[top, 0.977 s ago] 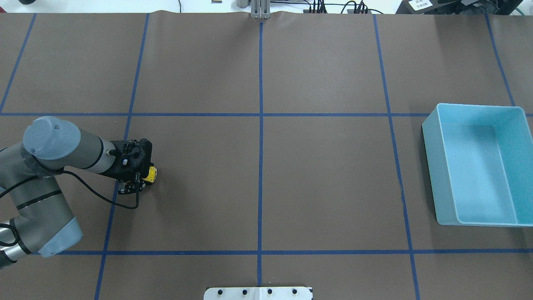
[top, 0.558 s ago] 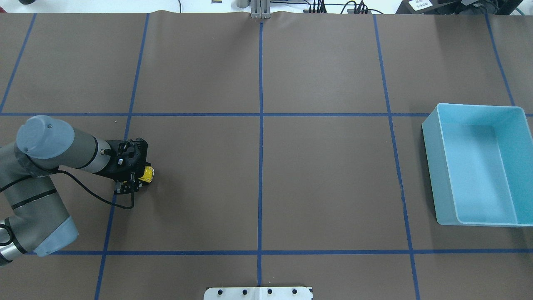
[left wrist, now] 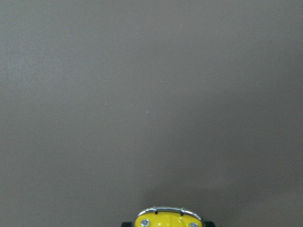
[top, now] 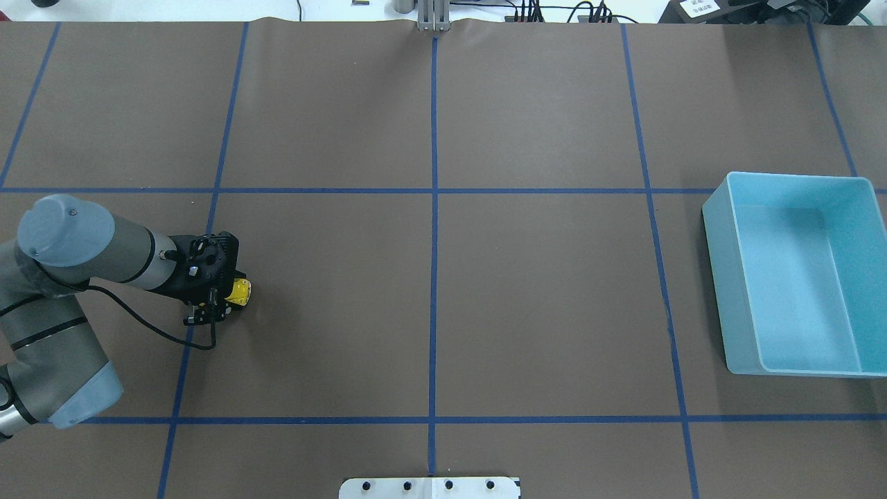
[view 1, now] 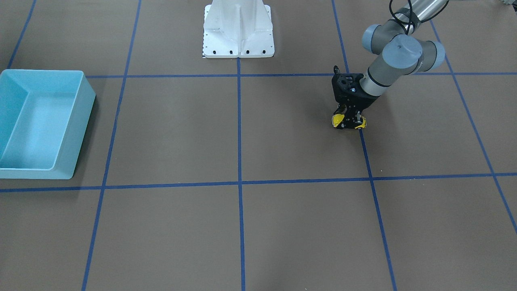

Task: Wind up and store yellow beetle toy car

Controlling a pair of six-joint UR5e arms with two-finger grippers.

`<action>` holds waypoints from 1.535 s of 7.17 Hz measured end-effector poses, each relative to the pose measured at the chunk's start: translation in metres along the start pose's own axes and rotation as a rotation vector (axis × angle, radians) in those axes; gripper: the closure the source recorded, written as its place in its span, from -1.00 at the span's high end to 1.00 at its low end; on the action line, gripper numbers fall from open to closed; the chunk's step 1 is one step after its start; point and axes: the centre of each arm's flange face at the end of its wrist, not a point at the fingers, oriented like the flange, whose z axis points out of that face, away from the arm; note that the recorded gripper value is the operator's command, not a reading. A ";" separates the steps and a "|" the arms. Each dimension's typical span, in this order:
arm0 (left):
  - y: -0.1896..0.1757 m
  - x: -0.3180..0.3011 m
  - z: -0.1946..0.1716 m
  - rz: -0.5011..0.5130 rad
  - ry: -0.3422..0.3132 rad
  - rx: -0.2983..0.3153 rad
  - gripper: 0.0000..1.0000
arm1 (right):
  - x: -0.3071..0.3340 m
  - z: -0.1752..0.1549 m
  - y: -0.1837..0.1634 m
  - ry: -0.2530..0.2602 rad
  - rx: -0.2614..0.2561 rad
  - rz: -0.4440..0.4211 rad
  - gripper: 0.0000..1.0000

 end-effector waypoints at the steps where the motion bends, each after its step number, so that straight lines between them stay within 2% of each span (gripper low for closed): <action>1: 0.002 0.001 0.000 0.001 0.000 0.002 -1.00 | 0.000 0.000 0.000 0.000 0.000 0.000 1.00; 5: 0.012 0.000 0.000 0.001 0.001 0.016 -1.00 | 0.001 0.000 0.000 0.001 -0.001 0.000 1.00; 9: 0.041 0.004 -0.002 0.000 -0.003 0.031 -1.00 | -0.001 -0.001 0.003 -0.001 0.000 0.001 1.00; 10: 0.050 0.006 -0.004 0.000 -0.009 0.036 0.43 | -0.001 -0.001 0.003 -0.001 0.000 0.000 1.00; 11: 0.053 0.007 -0.006 0.003 -0.012 0.041 0.99 | -0.001 0.000 0.003 -0.001 0.001 0.000 1.00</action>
